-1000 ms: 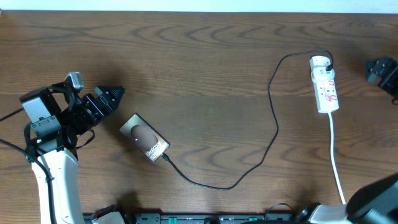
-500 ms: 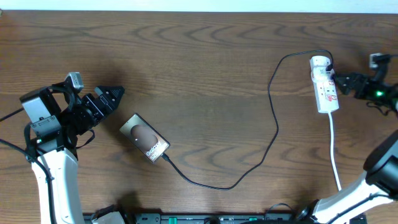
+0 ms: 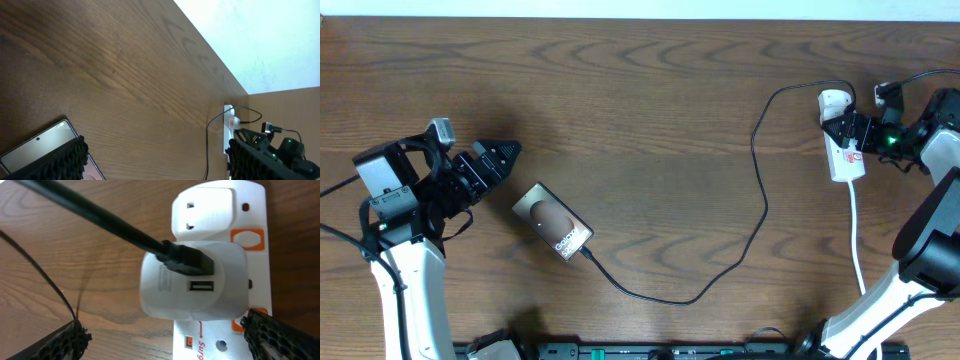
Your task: Plug charger to phone and switch on socket
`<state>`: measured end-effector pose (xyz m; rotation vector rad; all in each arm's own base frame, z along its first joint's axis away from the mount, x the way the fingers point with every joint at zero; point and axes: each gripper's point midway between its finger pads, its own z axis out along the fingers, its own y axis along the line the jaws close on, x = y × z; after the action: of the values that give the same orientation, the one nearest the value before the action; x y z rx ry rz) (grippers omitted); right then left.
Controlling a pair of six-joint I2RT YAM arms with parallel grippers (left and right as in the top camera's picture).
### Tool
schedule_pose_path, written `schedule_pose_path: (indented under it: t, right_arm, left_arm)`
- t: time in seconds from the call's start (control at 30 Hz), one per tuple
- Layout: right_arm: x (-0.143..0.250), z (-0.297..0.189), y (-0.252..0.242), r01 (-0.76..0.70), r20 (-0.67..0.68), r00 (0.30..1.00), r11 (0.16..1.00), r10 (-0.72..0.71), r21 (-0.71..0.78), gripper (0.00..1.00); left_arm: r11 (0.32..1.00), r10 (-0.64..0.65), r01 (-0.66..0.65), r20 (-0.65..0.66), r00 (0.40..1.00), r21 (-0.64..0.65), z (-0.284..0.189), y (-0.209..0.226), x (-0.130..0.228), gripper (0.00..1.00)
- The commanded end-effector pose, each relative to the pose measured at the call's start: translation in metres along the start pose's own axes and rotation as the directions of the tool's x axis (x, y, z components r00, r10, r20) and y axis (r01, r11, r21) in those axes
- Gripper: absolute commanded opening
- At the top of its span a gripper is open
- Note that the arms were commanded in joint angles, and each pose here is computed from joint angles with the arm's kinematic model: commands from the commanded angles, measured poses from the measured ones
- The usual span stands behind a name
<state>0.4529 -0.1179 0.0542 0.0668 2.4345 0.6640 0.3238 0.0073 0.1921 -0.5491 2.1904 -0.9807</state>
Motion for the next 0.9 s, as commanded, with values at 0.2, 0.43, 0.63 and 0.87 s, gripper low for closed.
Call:
schedule_pose_path:
  t: [0.2,0.43,0.63,0.87]
  right_arm:
    - [-0.003,0.000,0.000,-0.033,-0.001,0.999,0.999,0.033,0.017,0.99]
    - [0.000,0.006,0.008,-0.056,-0.018,0.998,0.998,0.056,0.003,0.99]
    - [0.003,0.023,0.027,-0.029,-0.053,0.998,0.999,0.028,-0.026,0.99]
    - [0.012,0.035,0.029,-0.047,-0.083,0.996,0.998,0.044,-0.038,0.99]
  left_arm:
    - [0.999,0.028,-0.028,0.005,1.000,0.024,-0.003,-0.009,-0.003,0.87]
    - [0.999,0.028,-0.028,0.005,1.000,0.023,-0.003,-0.009,-0.003,0.87]
    - [0.999,0.028,-0.028,0.005,1.000,0.023,-0.003,-0.009,-0.003,0.87]
    - [0.999,0.028,-0.028,0.006,1.000,0.019,-0.003,-0.009,-0.003,0.87]
